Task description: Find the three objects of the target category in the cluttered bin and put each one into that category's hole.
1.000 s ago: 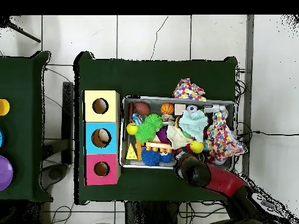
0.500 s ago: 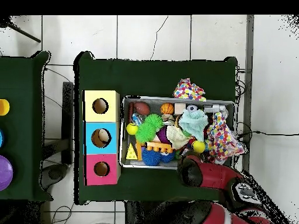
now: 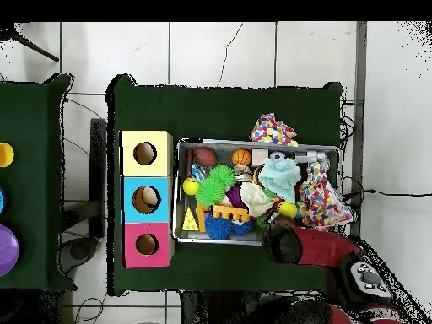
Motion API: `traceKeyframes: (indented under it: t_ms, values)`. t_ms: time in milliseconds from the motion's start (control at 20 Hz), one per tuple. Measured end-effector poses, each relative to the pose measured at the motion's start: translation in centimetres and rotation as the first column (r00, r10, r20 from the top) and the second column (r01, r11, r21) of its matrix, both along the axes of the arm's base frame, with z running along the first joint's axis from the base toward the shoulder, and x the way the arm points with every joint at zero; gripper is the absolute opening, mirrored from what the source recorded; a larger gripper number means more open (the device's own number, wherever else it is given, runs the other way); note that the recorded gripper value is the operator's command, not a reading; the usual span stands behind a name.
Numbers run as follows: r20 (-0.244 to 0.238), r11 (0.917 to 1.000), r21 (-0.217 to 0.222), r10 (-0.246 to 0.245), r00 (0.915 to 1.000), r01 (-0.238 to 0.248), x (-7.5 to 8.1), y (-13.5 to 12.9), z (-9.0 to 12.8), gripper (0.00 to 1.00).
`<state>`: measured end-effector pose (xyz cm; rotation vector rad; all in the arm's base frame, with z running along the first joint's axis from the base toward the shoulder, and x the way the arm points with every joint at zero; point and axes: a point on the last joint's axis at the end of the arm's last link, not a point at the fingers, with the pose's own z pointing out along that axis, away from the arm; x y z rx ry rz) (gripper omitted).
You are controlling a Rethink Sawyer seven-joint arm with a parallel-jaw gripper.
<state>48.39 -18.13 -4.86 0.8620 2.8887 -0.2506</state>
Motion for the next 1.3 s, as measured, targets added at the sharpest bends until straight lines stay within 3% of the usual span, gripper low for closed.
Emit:
traceKeyframes:
  t_ms: [100,200,350,450,550,600,700,800,900,1000,1100,1300]
  values:
    - [-0.029,0.9982,0.043,-0.04,0.9988,0.042,0.3,-0.4,0.0,1.0]
    - [-0.072,0.9872,0.111,-0.107,0.9917,0.115,0.7,-1.0,0.1,1.0]
    - [-0.13,0.9595,0.188,-0.188,0.9735,0.21,1.2,-1.7,0.3,1.0]
    - [-0.185,0.9267,0.241,-0.248,0.951,0.288,1.6,-2.2,0.8,1.0]
    - [-0.212,0.9116,0.256,-0.271,0.9388,0.321,2.1,-2.5,1.3,1.0]
    - [-0.218,0.9093,0.257,-0.275,0.9363,0.327,2.3,-2.5,1.4,1.0]
    - [-0.232,0.9077,0.255,-0.277,0.9324,0.333,2.8,-2.5,1.9,1.0]
    - [-0.24,0.9151,0.241,-0.267,0.9335,0.323,3.6,-2.2,2.5,1.0]
    - [-0.245,0.9345,0.205,-0.238,0.9396,0.291,4.8,-1.4,3.3,1.0]
    - [-0.241,0.9486,0.178,-0.216,0.9461,0.262,5.9,-0.7,3.9,1.0]
    - [-0.223,0.9657,0.143,-0.182,0.9576,0.217,7.7,0.6,5.0,1.0]
    - [-0.17,0.9791,0.118,-0.144,0.9749,0.166,11.5,3.7,6.8,1.0]
